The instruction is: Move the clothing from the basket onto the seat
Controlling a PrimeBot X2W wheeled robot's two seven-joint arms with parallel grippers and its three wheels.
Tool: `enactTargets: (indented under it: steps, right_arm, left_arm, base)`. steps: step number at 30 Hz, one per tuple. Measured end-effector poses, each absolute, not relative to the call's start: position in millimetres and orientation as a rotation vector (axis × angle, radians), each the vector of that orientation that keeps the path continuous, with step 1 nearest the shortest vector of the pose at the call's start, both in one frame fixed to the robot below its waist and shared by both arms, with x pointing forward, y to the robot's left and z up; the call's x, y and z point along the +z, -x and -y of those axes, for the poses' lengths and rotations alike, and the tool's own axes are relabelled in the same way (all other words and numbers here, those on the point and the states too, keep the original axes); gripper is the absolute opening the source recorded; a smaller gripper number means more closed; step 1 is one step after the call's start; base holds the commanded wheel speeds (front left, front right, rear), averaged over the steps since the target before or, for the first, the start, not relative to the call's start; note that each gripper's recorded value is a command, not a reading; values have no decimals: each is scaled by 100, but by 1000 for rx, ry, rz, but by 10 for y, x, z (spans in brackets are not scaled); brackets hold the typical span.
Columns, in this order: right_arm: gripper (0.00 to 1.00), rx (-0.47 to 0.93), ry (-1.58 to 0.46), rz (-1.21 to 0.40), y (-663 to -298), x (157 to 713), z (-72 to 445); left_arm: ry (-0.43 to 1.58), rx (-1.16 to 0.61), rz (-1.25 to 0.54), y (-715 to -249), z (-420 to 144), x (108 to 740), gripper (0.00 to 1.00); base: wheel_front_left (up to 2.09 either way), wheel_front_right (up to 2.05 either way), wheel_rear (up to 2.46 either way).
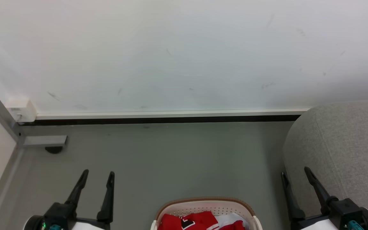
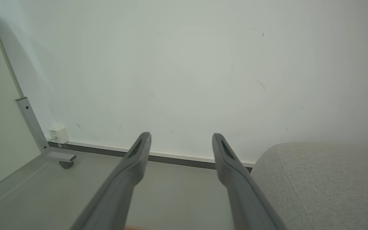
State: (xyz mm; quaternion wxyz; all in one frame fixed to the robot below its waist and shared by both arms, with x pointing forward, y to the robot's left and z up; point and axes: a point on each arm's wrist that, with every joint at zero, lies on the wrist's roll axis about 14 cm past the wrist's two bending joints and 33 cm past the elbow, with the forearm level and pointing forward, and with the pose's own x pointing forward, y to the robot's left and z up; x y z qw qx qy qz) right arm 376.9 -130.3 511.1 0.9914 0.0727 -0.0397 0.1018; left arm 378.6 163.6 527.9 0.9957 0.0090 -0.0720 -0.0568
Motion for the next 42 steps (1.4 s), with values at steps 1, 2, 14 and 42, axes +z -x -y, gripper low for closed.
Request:
enactTargets:
  steps: [1,2,14,42]
  right_arm:
    - [100,203,-147,79,-3768,5109,1308]
    - [100,200,-149,78,-3767,5105,1313]
    - [100,152,-147,68,-3774,5056,1475]
    - [100,-36,-131,48,-4264,4870,2159]
  left_arm:
    - [-18,-115,143,-3789,-1634,5276,100]
    - [-16,-116,143,-3793,-1630,5273,100]
    - [61,-161,146,-3969,-1415,5283,100]
    - [-22,-600,-387,-4500,-193,3479,100]
  base:
    - [0,0,0]
    - [0,0,0]
    - [0,0,0]
    - [0,0,0]
